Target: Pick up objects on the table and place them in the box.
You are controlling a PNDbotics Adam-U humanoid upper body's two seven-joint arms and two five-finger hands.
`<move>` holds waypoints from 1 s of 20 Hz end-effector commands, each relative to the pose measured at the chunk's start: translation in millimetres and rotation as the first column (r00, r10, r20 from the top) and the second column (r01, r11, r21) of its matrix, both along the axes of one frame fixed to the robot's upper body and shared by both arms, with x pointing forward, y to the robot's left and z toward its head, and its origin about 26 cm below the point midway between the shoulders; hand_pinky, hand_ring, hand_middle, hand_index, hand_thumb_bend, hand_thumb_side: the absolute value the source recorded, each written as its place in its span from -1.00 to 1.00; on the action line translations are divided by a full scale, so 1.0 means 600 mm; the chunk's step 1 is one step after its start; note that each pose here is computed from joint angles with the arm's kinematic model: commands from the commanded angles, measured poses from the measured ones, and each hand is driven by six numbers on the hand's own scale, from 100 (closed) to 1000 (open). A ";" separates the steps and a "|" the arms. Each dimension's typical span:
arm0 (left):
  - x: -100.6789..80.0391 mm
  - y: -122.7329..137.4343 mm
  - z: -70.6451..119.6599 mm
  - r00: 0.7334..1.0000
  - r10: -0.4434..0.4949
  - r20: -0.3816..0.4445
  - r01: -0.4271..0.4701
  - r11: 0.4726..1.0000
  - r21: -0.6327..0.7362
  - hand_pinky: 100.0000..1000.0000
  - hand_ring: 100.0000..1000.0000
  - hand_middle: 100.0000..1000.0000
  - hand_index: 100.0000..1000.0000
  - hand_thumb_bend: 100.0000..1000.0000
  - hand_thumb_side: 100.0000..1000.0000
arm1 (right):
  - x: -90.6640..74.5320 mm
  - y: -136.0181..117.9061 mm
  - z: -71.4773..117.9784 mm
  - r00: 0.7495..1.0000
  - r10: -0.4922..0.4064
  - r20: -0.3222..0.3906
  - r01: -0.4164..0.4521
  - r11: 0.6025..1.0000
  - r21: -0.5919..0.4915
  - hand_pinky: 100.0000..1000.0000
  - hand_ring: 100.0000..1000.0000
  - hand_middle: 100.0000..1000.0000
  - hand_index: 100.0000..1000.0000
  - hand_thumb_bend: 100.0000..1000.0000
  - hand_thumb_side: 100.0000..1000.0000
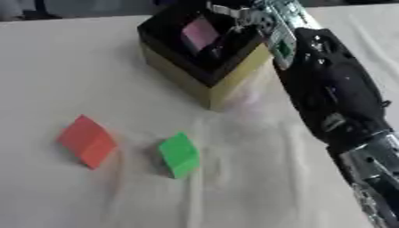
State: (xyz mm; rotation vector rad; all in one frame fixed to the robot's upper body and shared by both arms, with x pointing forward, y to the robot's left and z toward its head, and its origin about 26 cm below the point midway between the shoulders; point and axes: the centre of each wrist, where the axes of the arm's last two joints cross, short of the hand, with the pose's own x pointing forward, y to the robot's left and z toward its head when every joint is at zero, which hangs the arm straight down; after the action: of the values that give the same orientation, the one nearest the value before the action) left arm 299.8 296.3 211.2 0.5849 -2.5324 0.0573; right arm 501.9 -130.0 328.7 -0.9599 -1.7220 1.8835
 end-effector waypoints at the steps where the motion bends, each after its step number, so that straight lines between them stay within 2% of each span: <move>1: -0.004 0.001 0.014 1.000 -0.003 0.028 0.003 1.000 0.020 0.29 0.36 0.38 0.29 -1.00 0.78 | -0.002 0.002 0.022 0.998 -0.011 0.057 0.010 1.000 0.014 0.52 0.57 0.33 0.49 -1.00 -0.61; 2: -0.004 0.001 0.014 1.000 -0.004 0.027 0.003 1.000 0.020 0.29 0.36 0.38 0.29 -1.00 0.78 | -0.004 0.004 0.025 0.998 -0.007 0.069 0.006 1.000 0.016 0.56 0.69 0.53 0.64 -0.84 -0.42; 3: -0.004 0.001 0.014 1.000 -0.004 0.027 0.003 1.000 0.021 0.29 0.36 0.38 0.29 -1.00 0.78 | -0.006 0.007 0.030 0.996 -0.001 0.086 0.000 1.000 0.011 0.60 0.77 0.64 0.71 -0.68 -0.30; 5: -0.004 0.001 0.014 1.000 -0.004 0.027 0.004 1.000 0.022 0.29 0.36 0.38 0.29 -1.00 0.78 | -0.011 0.011 0.040 0.993 -0.002 0.119 0.003 1.000 -0.009 0.64 0.85 0.73 0.77 -0.49 -0.26; 7: -0.004 0.001 0.014 1.000 -0.004 0.026 0.003 1.000 0.023 0.29 0.36 0.38 0.29 -1.00 0.78 | -0.014 0.013 0.046 0.990 -0.010 0.141 0.014 1.000 -0.026 0.64 0.86 0.74 0.78 -0.42 -0.25; 10: -0.004 0.002 0.014 1.000 -0.004 0.025 0.003 1.000 0.024 0.29 0.36 0.38 0.29 -1.00 0.78 | -0.015 0.013 0.050 0.988 -0.024 0.150 0.029 0.999 -0.036 0.64 0.85 0.73 0.76 -0.43 -0.27; 15: -0.005 0.002 0.013 1.000 -0.002 0.019 0.002 1.000 0.026 0.30 0.36 0.38 0.29 -1.00 0.78 | -0.019 0.012 0.059 0.987 -0.002 0.158 0.001 1.000 0.006 0.64 0.82 0.70 0.75 -0.60 -0.29; 20: -0.005 0.003 0.013 1.000 0.001 0.016 -0.001 1.000 0.026 0.30 0.35 0.38 0.29 -1.00 0.78 | -0.043 0.003 0.099 0.978 0.059 0.200 -0.074 0.995 0.068 0.62 0.80 0.66 0.73 -0.74 -0.33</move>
State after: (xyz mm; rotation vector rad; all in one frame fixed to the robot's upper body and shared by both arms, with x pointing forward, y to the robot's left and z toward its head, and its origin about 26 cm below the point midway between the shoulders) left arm 299.7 296.3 211.0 0.5834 -2.5257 0.0477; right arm 485.9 -123.6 361.0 -1.0575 -1.8807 1.8261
